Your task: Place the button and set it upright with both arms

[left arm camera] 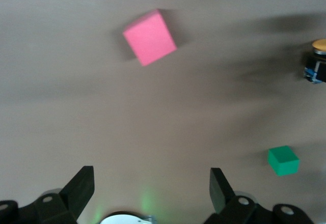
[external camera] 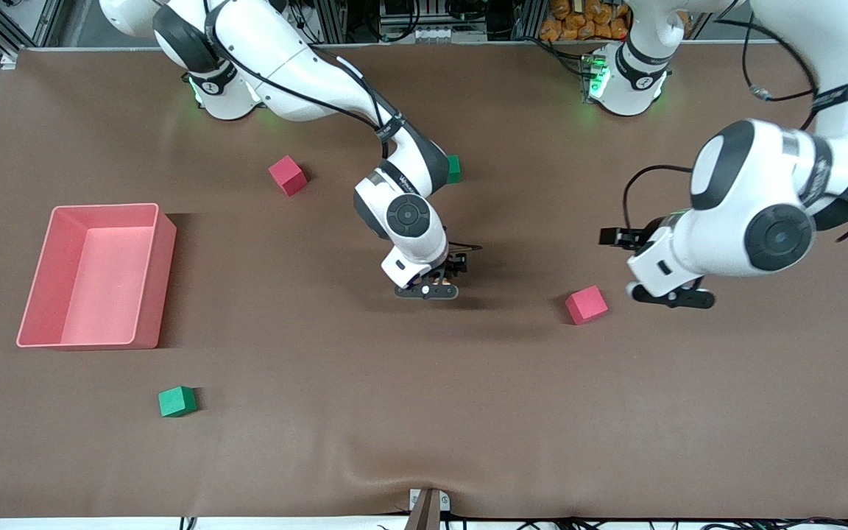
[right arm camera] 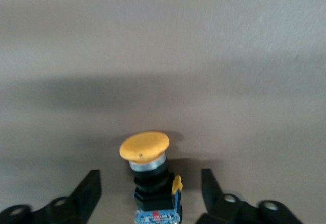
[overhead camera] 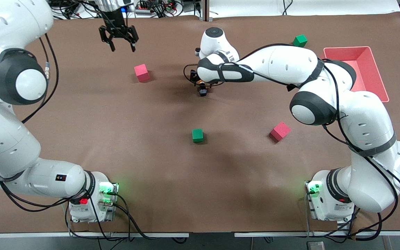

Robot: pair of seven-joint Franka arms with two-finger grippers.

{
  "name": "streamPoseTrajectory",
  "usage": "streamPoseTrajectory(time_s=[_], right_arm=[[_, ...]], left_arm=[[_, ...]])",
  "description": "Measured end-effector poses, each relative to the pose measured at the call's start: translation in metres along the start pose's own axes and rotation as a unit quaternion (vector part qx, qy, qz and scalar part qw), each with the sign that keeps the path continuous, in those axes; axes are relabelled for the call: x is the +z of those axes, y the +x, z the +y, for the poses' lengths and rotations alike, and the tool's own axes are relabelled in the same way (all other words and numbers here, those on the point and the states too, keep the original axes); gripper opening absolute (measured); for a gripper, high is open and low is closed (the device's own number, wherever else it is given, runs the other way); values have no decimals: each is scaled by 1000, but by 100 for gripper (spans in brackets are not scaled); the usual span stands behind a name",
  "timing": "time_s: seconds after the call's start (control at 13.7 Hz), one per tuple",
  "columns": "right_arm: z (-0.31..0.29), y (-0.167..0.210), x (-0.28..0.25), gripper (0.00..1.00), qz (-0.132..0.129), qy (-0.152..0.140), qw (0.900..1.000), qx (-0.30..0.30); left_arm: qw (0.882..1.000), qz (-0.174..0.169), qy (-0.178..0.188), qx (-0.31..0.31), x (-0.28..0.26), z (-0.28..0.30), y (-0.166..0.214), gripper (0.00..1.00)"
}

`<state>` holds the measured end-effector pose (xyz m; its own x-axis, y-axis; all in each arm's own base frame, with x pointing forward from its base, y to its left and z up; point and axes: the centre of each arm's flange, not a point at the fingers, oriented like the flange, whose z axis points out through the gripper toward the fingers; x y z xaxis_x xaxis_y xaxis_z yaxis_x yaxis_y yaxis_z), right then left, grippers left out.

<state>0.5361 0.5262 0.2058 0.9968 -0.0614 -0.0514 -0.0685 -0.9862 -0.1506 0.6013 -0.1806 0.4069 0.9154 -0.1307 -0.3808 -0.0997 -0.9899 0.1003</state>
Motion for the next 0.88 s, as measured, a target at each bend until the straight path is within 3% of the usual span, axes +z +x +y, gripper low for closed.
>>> streamPoseTrajectory(time_s=[0.07,0.15,0.36,0.58,0.88], right_arm=[[-3,8,-13,100,12,8,1000,2],[-3,19,-30,100,29,13,999,3],[32,72,-87,100,100,-4,995,21],[75,114,-153,100,153,-21,986,55],[147,142,-249,100,157,-64,978,119]], left_arm=[[1000,-9,-14,2,11,5,8,100],[999,-16,-28,3,22,11,16,100],[998,-17,-55,11,45,46,30,100],[998,0,-54,-14,68,104,35,100],[996,27,-54,-64,122,180,45,100]])
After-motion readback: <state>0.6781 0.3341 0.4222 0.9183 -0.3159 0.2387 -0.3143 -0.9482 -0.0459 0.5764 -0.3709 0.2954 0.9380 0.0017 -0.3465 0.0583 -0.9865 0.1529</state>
